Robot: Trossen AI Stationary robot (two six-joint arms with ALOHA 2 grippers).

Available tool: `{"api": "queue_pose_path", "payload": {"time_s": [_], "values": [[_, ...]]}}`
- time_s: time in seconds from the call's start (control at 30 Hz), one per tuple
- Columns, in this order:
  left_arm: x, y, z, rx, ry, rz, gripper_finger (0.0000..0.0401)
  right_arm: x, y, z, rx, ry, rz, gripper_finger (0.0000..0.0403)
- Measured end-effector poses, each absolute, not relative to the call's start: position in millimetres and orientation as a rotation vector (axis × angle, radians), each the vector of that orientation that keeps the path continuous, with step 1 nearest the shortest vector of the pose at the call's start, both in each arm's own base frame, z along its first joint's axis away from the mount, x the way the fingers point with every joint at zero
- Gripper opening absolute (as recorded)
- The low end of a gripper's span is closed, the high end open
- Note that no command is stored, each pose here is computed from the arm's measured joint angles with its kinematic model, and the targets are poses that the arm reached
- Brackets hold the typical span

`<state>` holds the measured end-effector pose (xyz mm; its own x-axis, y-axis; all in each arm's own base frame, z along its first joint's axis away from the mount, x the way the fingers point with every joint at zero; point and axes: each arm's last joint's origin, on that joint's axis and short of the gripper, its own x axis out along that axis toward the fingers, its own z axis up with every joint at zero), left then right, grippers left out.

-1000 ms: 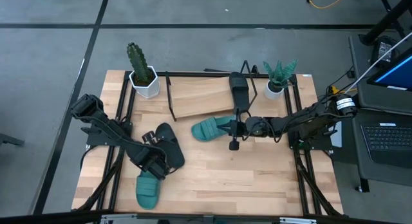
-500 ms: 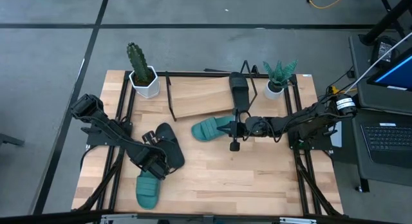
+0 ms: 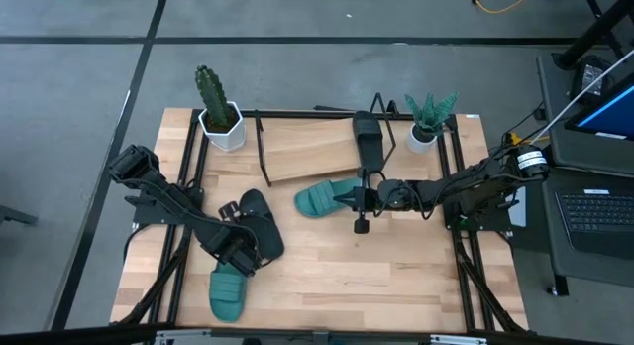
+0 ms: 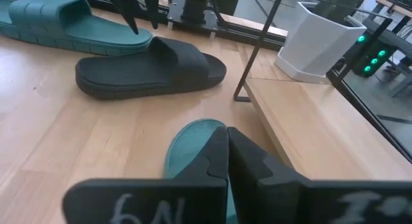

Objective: Pick and place slides into the shelf
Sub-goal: Put the black slide on the shelf

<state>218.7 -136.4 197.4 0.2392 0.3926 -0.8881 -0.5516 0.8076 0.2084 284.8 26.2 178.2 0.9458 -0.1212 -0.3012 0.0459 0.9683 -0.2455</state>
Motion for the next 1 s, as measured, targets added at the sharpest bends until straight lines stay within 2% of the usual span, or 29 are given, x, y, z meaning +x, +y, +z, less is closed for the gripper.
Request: {"api": "queue_pose_path", "payload": {"time_s": [0.7,1.0], "values": [[203,-128,175,-0.073,1.185,0.693,0.0137,285,26,178,-0.245,0.329,-0.084,0.0003],[202,-127,167,-0.1,1.161,0.706,0.0137,285,26,178,-0.245,0.328,-0.084,0.0003]]}}
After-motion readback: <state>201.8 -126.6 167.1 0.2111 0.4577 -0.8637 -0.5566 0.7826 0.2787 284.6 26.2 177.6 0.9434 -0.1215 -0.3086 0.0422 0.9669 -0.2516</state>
